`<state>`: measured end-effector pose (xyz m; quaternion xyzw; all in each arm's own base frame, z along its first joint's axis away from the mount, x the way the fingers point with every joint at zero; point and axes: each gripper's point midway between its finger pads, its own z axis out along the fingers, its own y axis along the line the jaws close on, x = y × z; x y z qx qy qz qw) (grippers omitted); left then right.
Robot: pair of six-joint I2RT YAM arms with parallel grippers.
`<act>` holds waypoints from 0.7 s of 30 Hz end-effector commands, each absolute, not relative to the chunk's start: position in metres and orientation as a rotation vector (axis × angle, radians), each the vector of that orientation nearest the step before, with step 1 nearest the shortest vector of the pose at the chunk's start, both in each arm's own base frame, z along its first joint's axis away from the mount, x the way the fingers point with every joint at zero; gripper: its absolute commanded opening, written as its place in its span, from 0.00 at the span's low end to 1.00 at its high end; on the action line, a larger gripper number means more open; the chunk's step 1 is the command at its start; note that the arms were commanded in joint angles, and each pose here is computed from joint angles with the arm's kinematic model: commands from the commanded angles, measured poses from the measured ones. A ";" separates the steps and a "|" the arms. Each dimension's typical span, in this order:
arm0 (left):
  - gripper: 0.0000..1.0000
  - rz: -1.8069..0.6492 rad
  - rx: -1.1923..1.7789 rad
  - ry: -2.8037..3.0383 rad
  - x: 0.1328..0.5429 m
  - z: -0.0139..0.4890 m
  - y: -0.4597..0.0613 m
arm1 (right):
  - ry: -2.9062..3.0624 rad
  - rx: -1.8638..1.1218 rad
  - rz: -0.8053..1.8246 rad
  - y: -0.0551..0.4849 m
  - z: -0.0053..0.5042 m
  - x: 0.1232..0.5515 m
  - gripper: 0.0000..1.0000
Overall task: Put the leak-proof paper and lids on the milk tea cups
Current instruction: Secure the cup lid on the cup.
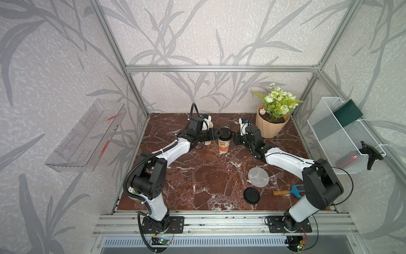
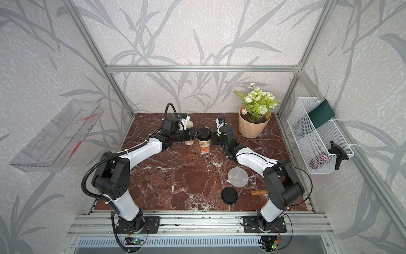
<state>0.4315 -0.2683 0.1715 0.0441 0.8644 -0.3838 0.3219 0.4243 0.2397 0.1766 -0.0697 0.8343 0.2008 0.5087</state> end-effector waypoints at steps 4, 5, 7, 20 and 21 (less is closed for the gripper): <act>0.59 -0.849 0.062 2.680 0.375 0.057 -0.246 | 2.279 -0.299 0.423 0.242 0.086 0.372 0.47; 0.59 -0.848 0.060 2.680 0.376 0.059 -0.246 | 2.266 -0.302 0.418 0.243 0.097 0.376 0.47; 0.60 -0.848 0.058 2.666 0.379 0.067 -0.246 | 2.229 -0.315 0.437 0.247 0.121 0.386 0.49; 0.69 -0.859 0.113 2.517 0.405 0.167 -0.252 | 2.129 -0.291 0.418 0.235 0.203 0.411 0.62; 0.70 -0.862 0.120 2.508 0.406 0.173 -0.253 | 2.132 -0.289 0.420 0.234 0.202 0.411 0.62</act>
